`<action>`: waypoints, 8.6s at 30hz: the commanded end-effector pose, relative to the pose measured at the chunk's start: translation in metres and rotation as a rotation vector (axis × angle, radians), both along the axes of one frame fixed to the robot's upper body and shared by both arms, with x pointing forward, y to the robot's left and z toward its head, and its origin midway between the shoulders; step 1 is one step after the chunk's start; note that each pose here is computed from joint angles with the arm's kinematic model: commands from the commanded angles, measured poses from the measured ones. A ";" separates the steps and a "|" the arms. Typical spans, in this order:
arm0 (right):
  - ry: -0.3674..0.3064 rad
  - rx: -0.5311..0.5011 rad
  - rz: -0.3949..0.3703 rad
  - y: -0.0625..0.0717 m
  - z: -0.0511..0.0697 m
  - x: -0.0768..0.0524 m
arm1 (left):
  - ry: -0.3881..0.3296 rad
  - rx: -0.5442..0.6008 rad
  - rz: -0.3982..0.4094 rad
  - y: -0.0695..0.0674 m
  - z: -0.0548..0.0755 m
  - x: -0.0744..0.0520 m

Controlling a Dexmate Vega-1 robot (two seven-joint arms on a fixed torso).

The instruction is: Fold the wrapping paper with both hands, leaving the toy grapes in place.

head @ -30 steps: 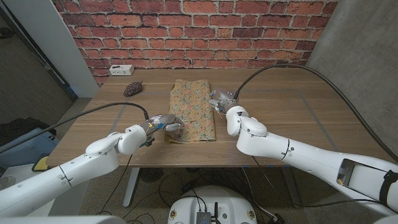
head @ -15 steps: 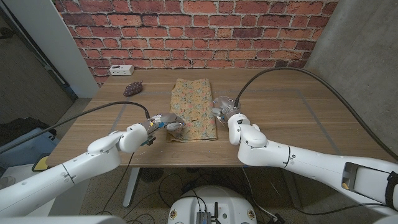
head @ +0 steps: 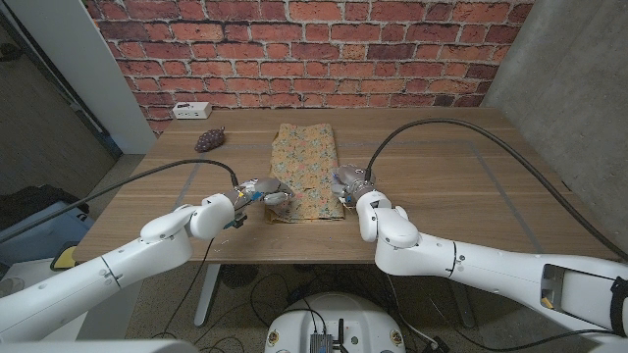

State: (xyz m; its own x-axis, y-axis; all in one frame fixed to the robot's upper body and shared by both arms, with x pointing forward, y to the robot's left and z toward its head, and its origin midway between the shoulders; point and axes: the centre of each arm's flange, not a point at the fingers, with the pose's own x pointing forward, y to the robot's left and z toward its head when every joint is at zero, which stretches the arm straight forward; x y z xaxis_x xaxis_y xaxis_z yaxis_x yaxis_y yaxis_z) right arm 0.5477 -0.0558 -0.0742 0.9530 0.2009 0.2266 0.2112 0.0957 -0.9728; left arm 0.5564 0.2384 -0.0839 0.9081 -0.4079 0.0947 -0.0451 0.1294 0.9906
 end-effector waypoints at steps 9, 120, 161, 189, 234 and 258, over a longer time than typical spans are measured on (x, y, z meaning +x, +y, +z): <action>0.124 -0.075 -0.021 0.010 -0.032 0.015 | -0.004 -0.005 -0.009 -0.001 0.000 -0.001; -0.099 0.115 -0.121 -0.015 0.067 0.082 | 0.001 0.030 -0.081 -0.015 -0.005 -0.002; 0.030 0.045 -0.233 -0.021 0.087 0.157 | 0.010 0.008 -0.045 -0.014 -0.013 -0.017; 0.216 -0.039 -0.248 -0.015 0.058 0.170 | 0.007 0.005 -0.041 -0.018 -0.015 -0.021; -0.126 0.624 0.158 -0.070 0.080 0.091 | -0.366 -0.300 -0.130 -0.002 -0.008 -0.046; -0.150 0.886 0.357 -0.093 0.077 0.065 | -0.373 -0.708 -0.252 0.019 0.002 -0.027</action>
